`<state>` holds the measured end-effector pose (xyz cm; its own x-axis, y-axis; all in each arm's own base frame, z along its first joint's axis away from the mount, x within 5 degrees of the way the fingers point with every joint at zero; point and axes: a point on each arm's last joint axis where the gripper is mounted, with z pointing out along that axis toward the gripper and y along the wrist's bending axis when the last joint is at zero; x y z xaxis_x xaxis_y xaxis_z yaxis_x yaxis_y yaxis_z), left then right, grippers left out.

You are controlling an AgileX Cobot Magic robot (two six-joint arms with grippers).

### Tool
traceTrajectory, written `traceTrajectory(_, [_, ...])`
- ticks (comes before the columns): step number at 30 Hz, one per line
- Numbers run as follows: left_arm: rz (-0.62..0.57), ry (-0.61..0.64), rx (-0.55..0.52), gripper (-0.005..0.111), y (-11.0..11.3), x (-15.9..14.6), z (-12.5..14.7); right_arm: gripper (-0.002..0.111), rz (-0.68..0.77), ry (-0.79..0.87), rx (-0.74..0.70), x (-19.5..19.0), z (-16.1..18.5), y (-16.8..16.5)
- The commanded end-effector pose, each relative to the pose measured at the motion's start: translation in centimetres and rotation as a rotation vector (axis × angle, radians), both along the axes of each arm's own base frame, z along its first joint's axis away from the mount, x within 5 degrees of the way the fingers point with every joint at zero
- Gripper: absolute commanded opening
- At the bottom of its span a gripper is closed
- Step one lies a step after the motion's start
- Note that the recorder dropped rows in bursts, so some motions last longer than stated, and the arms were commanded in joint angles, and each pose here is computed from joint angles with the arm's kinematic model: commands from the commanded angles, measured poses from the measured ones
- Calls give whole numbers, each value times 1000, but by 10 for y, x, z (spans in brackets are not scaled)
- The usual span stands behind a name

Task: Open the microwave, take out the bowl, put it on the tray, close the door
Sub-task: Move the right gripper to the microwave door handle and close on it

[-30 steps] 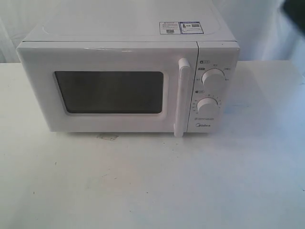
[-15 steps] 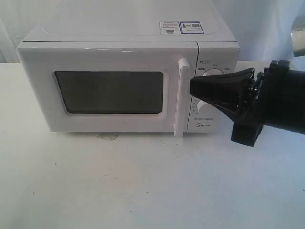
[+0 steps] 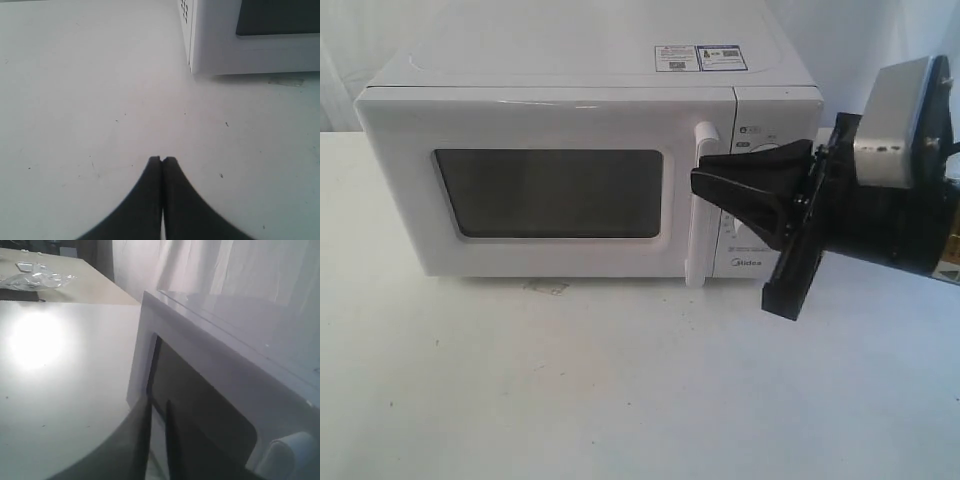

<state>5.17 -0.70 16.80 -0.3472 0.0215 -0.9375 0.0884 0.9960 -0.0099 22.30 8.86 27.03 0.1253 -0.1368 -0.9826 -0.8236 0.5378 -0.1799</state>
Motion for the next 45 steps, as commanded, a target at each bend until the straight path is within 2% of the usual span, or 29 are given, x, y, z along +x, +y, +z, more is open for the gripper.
traceTrajectory(1, [4, 3, -15, 0, 0, 0, -1, 31, -43, -146, -18, 17, -8, -2])
traceTrajectory(3, [4, 3, -15, 0, 0, 0, -1, 41, -46, -211, -85, 21, -15, -2])
traceTrajectory(7, [4, 3, -15, 0, 0, 0, -1, 49, -43, -212, -131, 27, -29, -2])
traceTrajectory(22, [4, 3, -15, 0, 0, 0, -1, 49, -148, -165, -57, 51, -51, -24])
traceTrajectory(26, [4, 3, -15, 0, 0, 0, -1, 49, -134, -179, -19, 58, -54, -23])
traceTrajectory(38, [4, 3, -15, 0, 0, 0, -1, 49, -123, -102, -26, 88, -84, -22])
traceTrajectory(45, [4, 3, -15, 0, 0, 0, -1, 49, -74, -116, -22, 97, -85, -6])
